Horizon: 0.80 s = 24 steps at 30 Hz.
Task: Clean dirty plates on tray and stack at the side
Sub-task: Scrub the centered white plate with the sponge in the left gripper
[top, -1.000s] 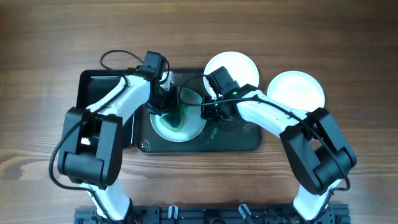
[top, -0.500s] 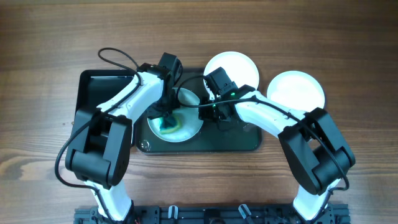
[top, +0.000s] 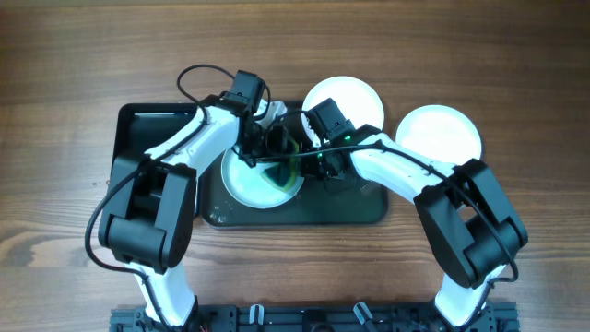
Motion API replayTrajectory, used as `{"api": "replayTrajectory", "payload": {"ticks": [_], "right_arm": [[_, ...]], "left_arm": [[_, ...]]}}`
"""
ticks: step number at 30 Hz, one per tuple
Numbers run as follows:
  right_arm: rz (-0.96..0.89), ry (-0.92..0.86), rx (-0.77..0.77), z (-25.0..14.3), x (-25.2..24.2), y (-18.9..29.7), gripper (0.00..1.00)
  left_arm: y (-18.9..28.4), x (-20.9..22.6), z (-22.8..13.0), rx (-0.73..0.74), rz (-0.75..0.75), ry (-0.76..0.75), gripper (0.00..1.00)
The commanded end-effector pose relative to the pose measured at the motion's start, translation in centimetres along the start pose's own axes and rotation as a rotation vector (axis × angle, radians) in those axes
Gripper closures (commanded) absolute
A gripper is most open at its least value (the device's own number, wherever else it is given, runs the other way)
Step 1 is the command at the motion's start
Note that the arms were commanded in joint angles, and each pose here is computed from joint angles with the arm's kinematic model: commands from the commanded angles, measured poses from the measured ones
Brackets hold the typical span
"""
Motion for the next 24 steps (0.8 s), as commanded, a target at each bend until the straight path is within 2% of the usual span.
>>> {"api": "replayTrajectory", "payload": {"ticks": [1, 3, 4, 7, 10, 12, 15, 18, 20, 22, 24], "right_arm": [[0.008, 0.007, 0.001, 0.2, 0.5, -0.2, 0.96], [0.009, 0.007, 0.001, 0.2, 0.5, -0.2, 0.96], [0.008, 0.008, 0.001, 0.2, 0.5, -0.2, 0.96], [0.008, 0.008, 0.001, 0.2, 0.5, -0.2, 0.96], [0.009, 0.007, 0.001, 0.2, 0.5, -0.2, 0.96], [0.009, 0.008, 0.001, 0.2, 0.5, -0.2, 0.96], [0.009, 0.008, 0.001, 0.2, 0.5, -0.2, 0.96], [0.013, 0.008, 0.003, 0.2, 0.5, -0.2, 0.96], [0.018, 0.009, 0.008, 0.1, 0.6, -0.2, 0.96], [0.019, 0.01, 0.008, 0.2, 0.6, -0.2, 0.96], [0.018, 0.012, 0.008, 0.1, 0.6, -0.2, 0.96]], "left_arm": [[0.7, 5.9, 0.7, -0.079, 0.352, 0.184, 0.96], [2.5, 9.4, 0.2, -0.135, 0.591, 0.315, 0.96], [4.7, 12.0, -1.2, -0.17, 0.794, 0.435, 0.96], [5.4, 12.5, -2.6, -0.141, 0.856, 0.486, 0.96], [5.3, 12.2, -3.9, -0.082, 0.848, 0.506, 0.96], [4.7, 11.6, -4.6, -0.036, 0.8, 0.518, 0.96], [2.9, 8.9, -6.1, 0.101, 0.614, 0.496, 0.96], [1.0, 4.3, -6.6, 0.228, 0.293, 0.341, 0.96], [0.4, 1.0, -6.1, 0.248, 0.069, 0.239, 0.96], [0.2, -0.3, -5.3, 0.223, -0.018, 0.2, 0.96], [0.0, -0.5, -4.3, 0.184, -0.032, 0.178, 0.96]]}}
Point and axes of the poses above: each gripper's point midway between its finger pads, its own y axis back along the fingers, its own x axis along the line the jaws close on, z = x × y, the point moved 1 cm from there along y, back along the fingers, and after that the axes turned 5 degrees about -y, right-handed, at the moved point
